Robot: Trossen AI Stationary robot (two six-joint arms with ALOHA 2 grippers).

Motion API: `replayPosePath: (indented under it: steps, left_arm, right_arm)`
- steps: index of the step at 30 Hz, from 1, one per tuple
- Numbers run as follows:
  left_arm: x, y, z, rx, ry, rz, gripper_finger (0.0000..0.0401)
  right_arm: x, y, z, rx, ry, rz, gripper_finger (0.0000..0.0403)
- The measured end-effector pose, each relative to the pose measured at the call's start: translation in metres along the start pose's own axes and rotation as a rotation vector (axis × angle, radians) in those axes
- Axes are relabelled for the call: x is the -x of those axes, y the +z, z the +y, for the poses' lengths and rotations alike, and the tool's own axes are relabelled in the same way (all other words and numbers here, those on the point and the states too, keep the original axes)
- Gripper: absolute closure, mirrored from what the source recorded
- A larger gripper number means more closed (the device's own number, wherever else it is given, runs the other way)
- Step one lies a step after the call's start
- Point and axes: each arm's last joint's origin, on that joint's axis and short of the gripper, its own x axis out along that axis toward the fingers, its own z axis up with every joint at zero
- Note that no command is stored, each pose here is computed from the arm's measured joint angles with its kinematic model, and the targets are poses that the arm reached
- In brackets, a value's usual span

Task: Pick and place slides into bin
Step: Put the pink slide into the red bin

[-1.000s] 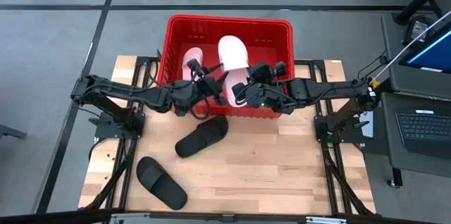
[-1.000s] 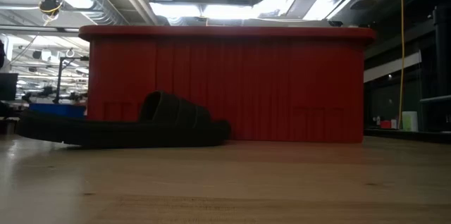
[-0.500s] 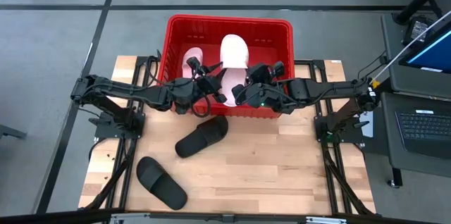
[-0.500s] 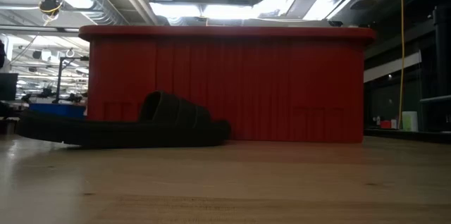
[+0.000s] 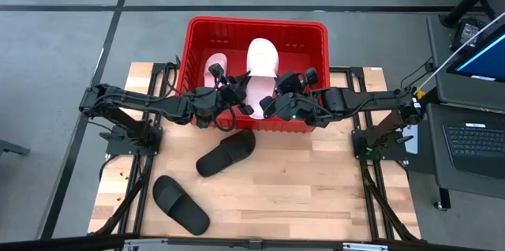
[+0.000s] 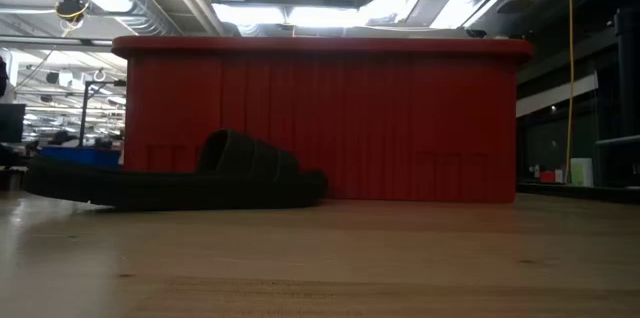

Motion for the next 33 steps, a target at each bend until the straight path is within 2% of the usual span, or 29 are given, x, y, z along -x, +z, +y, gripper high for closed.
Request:
replayPosePath:
  steps: [3, 15, 23, 28, 30, 33]
  left_arm:
    - [-0.001, -0.001, 0.001, 0.000, 0.012, 0.009, 0.0395]
    - [-0.011, -0.007, 0.009, -0.031, 0.078, 0.058, 0.0397]
    - [-0.016, -0.008, 0.017, -0.016, 0.125, 0.067, 0.0397]
    - [-0.016, -0.005, 0.024, 0.015, 0.156, 0.055, 0.0397]
    - [-0.016, -0.004, 0.029, 0.053, 0.179, 0.041, 0.0397]
    - [-0.018, -0.002, 0.039, 0.115, 0.222, 0.033, 0.0397]
  right_arm:
    - [0.000, 0.000, 0.000, 0.020, 0.000, -0.001, 0.0392]
    - [0.000, 0.000, 0.000, 0.047, 0.003, -0.002, 0.0285]
    - [0.000, 0.000, 0.000, 0.120, 0.000, -0.002, 0.0248]
    - [0.000, 0.000, 0.000, 0.125, -0.006, -0.004, 0.0257]
    - [0.000, 0.000, 0.000, 0.133, -0.007, -0.004, 0.0276]
    - [0.000, 0.001, -0.001, 0.139, -0.007, -0.003, 0.0328]
